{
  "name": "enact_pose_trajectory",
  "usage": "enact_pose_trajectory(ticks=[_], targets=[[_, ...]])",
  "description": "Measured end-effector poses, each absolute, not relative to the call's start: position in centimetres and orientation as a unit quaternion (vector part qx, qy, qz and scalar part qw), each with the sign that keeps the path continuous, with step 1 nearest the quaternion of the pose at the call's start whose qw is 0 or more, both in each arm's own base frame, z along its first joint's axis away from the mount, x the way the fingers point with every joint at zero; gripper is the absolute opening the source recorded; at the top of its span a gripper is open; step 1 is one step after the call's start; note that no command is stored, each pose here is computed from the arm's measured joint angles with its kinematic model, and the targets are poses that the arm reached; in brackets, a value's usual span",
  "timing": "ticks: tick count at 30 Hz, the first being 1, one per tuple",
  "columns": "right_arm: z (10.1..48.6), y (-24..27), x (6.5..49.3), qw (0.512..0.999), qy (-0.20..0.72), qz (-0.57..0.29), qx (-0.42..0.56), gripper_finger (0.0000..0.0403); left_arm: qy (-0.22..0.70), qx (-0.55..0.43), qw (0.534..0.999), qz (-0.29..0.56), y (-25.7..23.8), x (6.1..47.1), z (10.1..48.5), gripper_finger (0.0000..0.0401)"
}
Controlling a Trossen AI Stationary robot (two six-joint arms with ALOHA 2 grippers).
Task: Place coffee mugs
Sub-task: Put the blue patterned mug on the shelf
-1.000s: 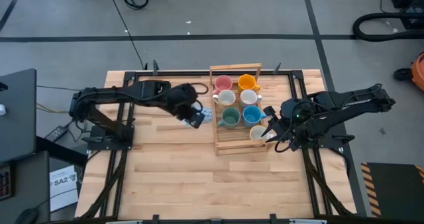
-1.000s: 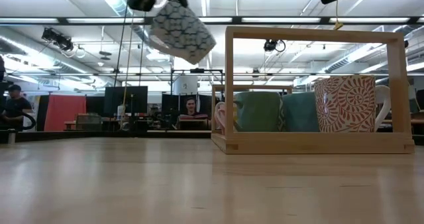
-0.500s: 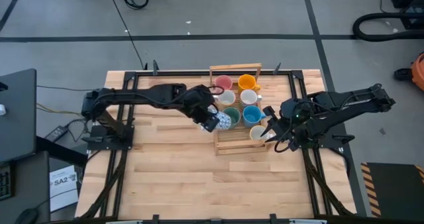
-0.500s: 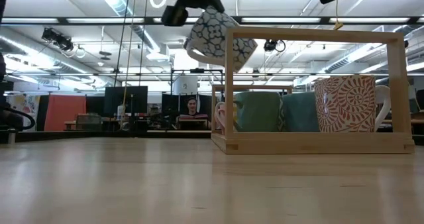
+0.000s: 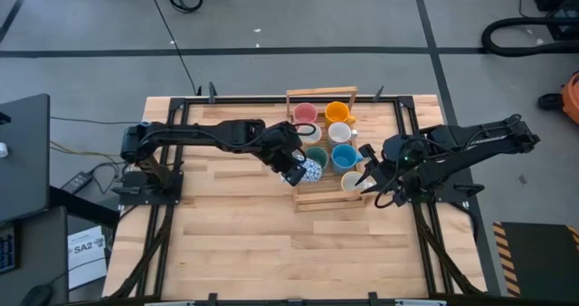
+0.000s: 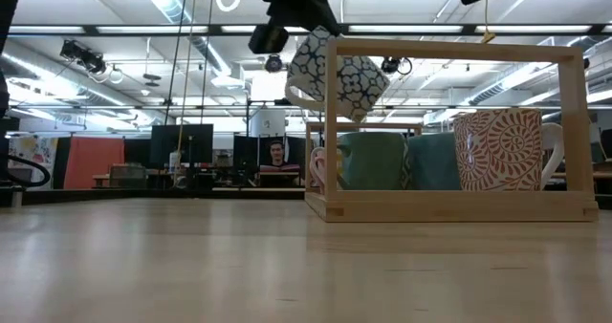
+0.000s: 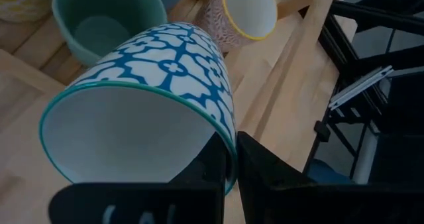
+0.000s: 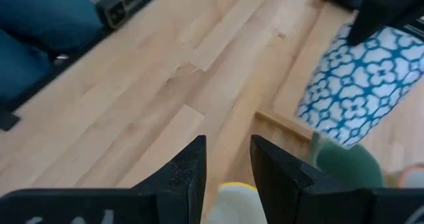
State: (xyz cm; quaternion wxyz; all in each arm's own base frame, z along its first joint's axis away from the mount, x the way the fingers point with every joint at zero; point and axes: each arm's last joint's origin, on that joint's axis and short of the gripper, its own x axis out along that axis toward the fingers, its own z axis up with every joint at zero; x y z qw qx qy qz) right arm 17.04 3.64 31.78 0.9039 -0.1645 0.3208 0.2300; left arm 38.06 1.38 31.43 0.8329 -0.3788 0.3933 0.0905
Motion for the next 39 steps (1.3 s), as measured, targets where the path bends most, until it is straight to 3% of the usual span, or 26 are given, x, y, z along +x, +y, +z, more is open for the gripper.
enact_pose_trajectory(ticks=[19, 39], targets=[[30.9, 3.7, 18.7, 0.902, 0.343, 0.193, -0.181, 0.0123, 0.41, -0.316, 0.854, 0.057, -0.7, 40.6, 28.3, 0.0022], [30.7, 3.7, 18.9, 0.898, 0.351, 0.194, -0.18, 0.0123, 0.464, -0.288, 0.836, 0.058, -1.2, 41.9, 24.4, 0.0026]])
